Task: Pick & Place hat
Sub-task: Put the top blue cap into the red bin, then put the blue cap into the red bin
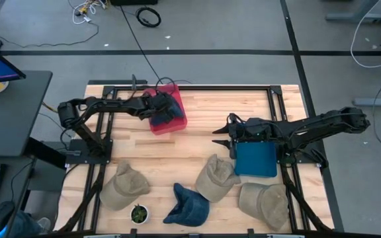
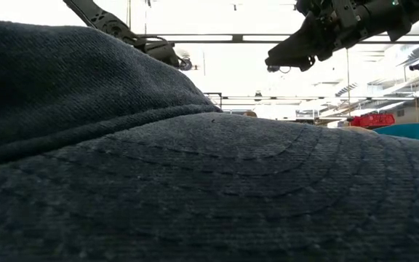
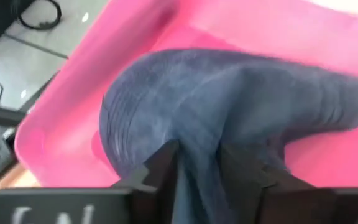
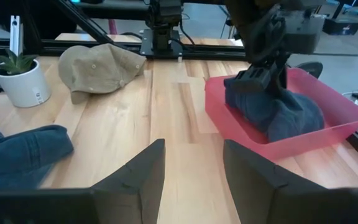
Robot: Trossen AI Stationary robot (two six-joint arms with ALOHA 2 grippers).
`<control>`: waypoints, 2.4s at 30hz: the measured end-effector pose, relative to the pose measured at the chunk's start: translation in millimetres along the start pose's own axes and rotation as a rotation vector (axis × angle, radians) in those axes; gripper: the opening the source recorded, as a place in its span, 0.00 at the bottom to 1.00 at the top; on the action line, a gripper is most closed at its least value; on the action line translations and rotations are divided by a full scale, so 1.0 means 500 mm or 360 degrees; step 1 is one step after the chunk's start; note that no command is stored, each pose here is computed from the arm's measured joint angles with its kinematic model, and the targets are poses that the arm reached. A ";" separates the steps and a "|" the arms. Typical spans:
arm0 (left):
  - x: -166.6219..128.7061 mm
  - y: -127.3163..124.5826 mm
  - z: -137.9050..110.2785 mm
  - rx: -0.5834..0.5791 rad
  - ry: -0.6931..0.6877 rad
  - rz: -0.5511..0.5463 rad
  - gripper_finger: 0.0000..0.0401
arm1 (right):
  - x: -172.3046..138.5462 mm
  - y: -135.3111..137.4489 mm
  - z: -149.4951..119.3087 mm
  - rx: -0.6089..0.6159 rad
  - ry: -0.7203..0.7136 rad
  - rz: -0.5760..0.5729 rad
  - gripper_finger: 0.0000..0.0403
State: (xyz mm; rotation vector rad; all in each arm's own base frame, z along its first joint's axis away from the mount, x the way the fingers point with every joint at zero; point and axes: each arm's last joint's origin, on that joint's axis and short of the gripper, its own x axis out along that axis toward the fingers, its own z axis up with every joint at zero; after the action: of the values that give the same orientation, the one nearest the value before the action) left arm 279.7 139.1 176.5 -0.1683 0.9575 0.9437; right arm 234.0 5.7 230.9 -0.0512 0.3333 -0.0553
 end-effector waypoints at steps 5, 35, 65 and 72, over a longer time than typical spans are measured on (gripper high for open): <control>-0.031 -0.006 0.018 0.0120 -0.0092 -0.0042 0.43 | 0.000 0.003 -0.001 0.0049 0.0009 0.0025 0.41; -0.311 -0.229 -0.052 0.1233 -0.0345 -0.1579 0.48 | 0.065 0.093 -0.036 0.0186 0.0107 0.0486 0.41; -0.275 -0.467 -0.213 0.1373 -0.0400 -0.1873 0.43 | 0.069 0.083 -0.058 0.0151 0.0308 0.0437 0.41; -0.258 -0.459 -0.192 0.1295 -0.0397 -0.1846 0.07 | 0.068 0.083 -0.061 0.0110 0.0328 0.0439 0.41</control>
State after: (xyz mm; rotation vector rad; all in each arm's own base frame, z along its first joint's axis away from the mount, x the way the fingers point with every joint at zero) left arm 362.8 -127.9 156.3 0.0960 0.7573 -0.5004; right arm 258.1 43.5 188.4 0.0697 0.5415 0.2026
